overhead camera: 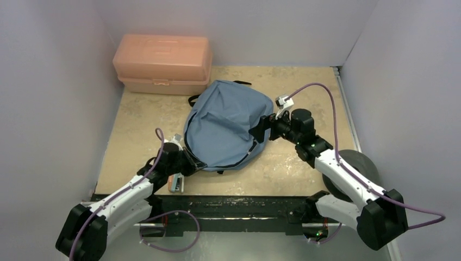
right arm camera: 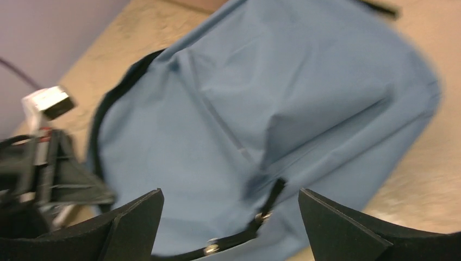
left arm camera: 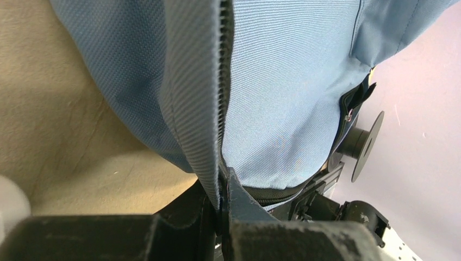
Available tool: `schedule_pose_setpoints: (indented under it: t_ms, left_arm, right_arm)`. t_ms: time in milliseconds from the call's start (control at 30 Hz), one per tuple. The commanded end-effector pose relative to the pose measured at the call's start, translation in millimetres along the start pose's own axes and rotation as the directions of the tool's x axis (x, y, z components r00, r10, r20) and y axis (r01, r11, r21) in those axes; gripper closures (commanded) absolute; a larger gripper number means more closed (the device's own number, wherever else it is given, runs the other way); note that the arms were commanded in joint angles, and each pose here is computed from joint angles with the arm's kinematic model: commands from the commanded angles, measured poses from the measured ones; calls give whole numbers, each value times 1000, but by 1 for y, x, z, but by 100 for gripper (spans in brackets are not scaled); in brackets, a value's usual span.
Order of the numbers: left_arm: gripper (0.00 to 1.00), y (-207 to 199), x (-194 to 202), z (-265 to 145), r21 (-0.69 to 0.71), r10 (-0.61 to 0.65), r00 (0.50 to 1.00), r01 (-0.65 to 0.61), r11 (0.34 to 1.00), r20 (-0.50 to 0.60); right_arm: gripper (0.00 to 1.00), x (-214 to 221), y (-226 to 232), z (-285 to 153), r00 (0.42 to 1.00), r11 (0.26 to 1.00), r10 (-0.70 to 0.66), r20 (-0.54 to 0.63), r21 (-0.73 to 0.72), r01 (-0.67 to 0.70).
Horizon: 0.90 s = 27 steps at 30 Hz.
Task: Pack the student bag
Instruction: Zip the student bag at the center of the board.
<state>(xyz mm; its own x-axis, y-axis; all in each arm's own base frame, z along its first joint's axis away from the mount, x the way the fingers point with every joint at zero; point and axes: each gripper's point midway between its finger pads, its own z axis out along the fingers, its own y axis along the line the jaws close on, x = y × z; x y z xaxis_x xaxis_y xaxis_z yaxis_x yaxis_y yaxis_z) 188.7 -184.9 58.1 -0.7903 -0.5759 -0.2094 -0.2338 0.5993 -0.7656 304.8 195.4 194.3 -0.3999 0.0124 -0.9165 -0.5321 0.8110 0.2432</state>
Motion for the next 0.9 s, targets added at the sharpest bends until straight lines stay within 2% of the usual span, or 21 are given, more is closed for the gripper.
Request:
schedule_pose_setpoints:
  t_ms: [0, 67, 133, 167, 267, 300, 433, 567, 700, 767, 867]
  left_arm:
    - [100, -14, 4, 3, 81, 72, 997, -68, 994, -39]
    - [100, -12, 6, 4, 82, 82, 996, -78, 994, -46]
    - [100, -9, 8, 4, 78, 91, 994, -87, 993, -53]
    - [98, -9, 8, 4, 78, 96, 994, -91, 993, -55]
    - [97, -9, 9, 5, 78, 112, 992, -107, 991, -60]
    - [96, -9, 9, 5, 79, 118, 991, -113, 990, -65]
    - [86, -14, 13, 5, 100, 140, 986, -131, 986, -92]
    - [64, -24, 15, -2, 132, 166, 980, -152, 980, -107]
    - [46, -27, 18, -21, 113, 172, 977, -159, 981, -122]
    - [44, -34, 15, -29, 117, 164, 981, -152, 981, -106]
    - [42, -37, 17, -31, 129, 140, 984, -125, 984, -111]
  right_arm:
    - [1, 41, 62, -15, 893, 896, 337, -298, -191, -402]
    - [1, 52, 76, -13, 838, 840, 408, -363, -210, -500]
    - [2, 49, 79, -10, 819, 807, 468, -332, -217, -549]
    - [9, 50, 74, -8, 813, 812, 494, -308, -172, -558]
    - [44, 62, 61, -2, 796, 823, 530, -293, -50, -566]
    - [49, 65, 62, 0, 791, 822, 536, -295, -33, -569]
    - [46, 94, 70, 8, 766, 818, 545, -340, 18, -574]
    - [44, 123, 49, 14, 782, 847, 523, -340, 102, -522]
    - [50, 148, 34, 8, 766, 847, 531, -362, 197, -494]
    - [56, 152, 32, 3, 763, 840, 542, -352, 209, -501]
    - [56, 150, 32, -3, 764, 832, 555, -329, 205, -516]
